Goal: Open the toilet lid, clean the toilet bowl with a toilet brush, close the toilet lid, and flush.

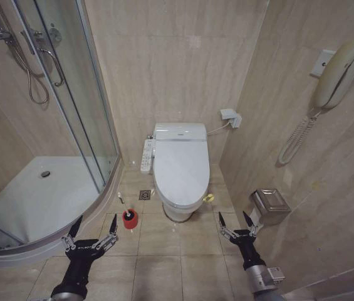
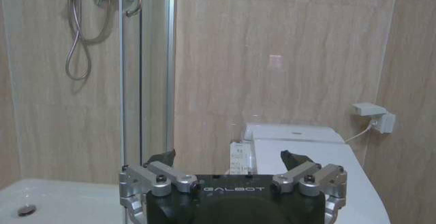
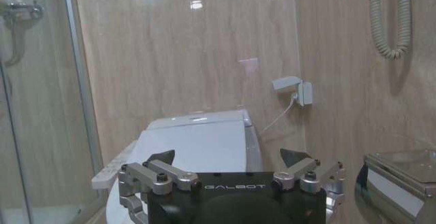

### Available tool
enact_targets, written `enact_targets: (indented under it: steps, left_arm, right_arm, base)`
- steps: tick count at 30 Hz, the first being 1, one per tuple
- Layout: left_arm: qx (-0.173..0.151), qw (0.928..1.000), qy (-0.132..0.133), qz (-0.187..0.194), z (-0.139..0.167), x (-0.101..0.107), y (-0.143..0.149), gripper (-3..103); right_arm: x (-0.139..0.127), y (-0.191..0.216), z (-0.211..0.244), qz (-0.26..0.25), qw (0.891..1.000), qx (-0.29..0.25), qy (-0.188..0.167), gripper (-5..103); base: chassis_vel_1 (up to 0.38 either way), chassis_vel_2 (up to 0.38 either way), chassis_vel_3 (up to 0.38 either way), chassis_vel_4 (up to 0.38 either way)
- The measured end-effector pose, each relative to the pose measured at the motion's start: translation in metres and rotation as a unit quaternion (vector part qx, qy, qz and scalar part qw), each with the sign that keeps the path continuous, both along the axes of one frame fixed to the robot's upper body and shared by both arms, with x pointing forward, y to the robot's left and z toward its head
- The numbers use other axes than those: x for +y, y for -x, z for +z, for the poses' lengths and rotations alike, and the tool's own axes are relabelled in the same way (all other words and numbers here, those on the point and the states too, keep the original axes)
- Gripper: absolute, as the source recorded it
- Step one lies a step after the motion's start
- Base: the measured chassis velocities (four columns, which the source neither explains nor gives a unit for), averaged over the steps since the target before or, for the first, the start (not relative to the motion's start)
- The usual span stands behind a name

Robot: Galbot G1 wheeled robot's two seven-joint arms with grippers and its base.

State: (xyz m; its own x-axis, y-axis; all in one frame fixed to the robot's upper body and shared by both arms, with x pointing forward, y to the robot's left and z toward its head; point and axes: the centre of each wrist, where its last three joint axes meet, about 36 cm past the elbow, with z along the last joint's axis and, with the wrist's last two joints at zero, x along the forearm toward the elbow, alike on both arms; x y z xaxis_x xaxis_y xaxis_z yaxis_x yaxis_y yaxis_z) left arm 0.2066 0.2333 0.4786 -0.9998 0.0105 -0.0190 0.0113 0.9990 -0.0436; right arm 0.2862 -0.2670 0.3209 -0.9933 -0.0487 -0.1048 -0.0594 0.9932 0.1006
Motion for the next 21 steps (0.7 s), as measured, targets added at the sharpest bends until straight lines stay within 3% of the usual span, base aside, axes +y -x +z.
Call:
enact_targets:
  steps: [21]
  left_arm:
    - [0.0, 1.0, 0.0, 0.0, 0.0, 0.0, 0.0, 100]
  right_arm:
    - [-0.0009, -0.0025, 0.0023, 0.018, 0.999, -0.019, -0.019, 100]
  base:
    - [-0.02, 0.016, 0.01, -0.018]
